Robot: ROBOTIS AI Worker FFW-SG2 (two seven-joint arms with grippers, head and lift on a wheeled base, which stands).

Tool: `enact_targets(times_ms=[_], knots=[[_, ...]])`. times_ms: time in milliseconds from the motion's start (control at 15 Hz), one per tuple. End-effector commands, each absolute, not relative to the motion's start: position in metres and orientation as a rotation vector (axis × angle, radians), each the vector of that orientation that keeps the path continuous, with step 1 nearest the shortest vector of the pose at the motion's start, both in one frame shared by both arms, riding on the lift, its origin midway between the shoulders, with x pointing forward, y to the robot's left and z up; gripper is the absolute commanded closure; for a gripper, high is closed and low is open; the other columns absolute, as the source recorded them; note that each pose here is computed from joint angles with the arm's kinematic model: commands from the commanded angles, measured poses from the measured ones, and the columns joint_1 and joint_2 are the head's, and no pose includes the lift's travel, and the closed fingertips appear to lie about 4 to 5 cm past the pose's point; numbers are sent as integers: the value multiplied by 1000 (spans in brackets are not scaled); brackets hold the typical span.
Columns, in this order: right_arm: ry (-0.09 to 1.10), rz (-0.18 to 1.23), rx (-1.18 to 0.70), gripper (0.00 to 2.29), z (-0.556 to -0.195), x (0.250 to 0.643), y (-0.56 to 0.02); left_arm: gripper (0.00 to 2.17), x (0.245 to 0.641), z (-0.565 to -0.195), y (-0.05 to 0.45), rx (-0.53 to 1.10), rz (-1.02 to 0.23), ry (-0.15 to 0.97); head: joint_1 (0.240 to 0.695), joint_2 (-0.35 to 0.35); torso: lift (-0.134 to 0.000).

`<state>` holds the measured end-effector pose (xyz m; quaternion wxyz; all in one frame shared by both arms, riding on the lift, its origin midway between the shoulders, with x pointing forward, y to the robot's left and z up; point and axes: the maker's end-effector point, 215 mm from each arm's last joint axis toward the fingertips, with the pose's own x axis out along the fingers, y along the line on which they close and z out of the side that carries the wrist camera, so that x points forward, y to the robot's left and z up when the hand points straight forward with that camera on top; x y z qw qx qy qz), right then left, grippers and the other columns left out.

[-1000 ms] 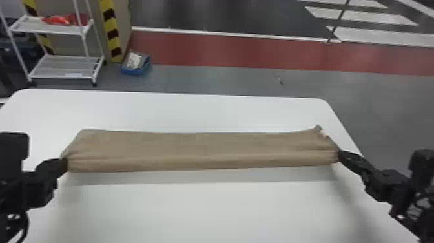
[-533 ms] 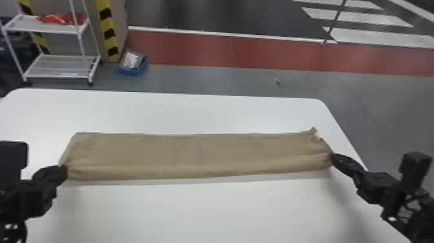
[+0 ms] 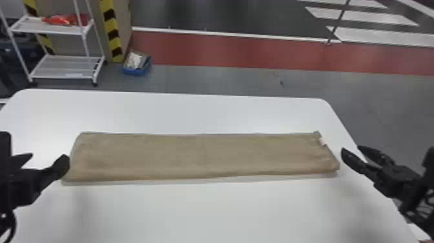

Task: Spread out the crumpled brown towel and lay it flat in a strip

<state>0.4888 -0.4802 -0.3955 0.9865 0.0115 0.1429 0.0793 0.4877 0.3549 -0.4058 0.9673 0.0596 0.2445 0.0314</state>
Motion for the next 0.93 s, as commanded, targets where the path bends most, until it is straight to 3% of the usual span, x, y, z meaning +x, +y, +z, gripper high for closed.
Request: enact_targets(times_ms=[0,200,400,733,867], knots=[[288,151,25,49,-374,512,-489,76,505,-399,361,112,63,480,695,-142,-124],[310,178,33,80,-367,541,-480,76,539,-387,359,86,22,485,695,-140,-124],[478,226,49,83,-394,558,-463,76,558,-410,354,39,-24,601,695,-120,-124],[686,286,79,259,-419,568,-453,76,533,-446,349,-8,-32,825,695,-97,-124],[752,295,95,279,-430,564,-453,76,530,-450,349,-18,-36,844,695,-99,-124]])
